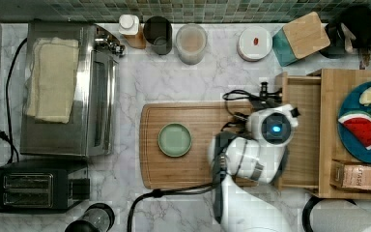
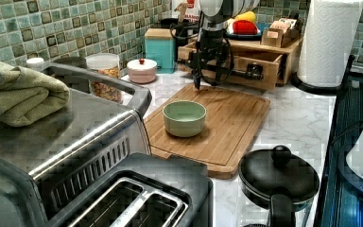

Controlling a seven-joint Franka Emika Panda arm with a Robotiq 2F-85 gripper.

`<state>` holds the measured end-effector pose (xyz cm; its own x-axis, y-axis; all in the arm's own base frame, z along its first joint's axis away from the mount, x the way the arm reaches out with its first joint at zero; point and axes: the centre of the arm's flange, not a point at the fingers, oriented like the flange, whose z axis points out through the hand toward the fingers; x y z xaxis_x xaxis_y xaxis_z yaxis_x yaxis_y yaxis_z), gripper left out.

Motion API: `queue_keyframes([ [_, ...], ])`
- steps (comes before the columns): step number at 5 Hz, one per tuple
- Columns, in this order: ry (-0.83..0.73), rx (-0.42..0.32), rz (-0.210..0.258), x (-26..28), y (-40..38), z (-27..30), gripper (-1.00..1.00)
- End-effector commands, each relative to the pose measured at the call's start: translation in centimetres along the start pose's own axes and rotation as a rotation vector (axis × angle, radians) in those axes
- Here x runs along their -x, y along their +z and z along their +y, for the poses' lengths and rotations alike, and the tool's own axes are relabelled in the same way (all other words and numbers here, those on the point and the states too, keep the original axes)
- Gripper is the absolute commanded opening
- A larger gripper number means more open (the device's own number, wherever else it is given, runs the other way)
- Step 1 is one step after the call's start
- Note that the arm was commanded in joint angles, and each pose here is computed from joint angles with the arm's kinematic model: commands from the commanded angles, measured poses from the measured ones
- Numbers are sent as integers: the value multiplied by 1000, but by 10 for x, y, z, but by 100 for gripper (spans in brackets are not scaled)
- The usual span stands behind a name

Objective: Open the drawer.

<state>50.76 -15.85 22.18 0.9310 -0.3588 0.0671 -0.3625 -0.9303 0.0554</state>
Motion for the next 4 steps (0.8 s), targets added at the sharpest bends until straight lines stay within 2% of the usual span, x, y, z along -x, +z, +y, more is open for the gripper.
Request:
queue_keyframes([
  [1,-327,-45,-48,99,-48,-209,100],
  [4,-326,-45,-48,99,-48,-209,100],
])
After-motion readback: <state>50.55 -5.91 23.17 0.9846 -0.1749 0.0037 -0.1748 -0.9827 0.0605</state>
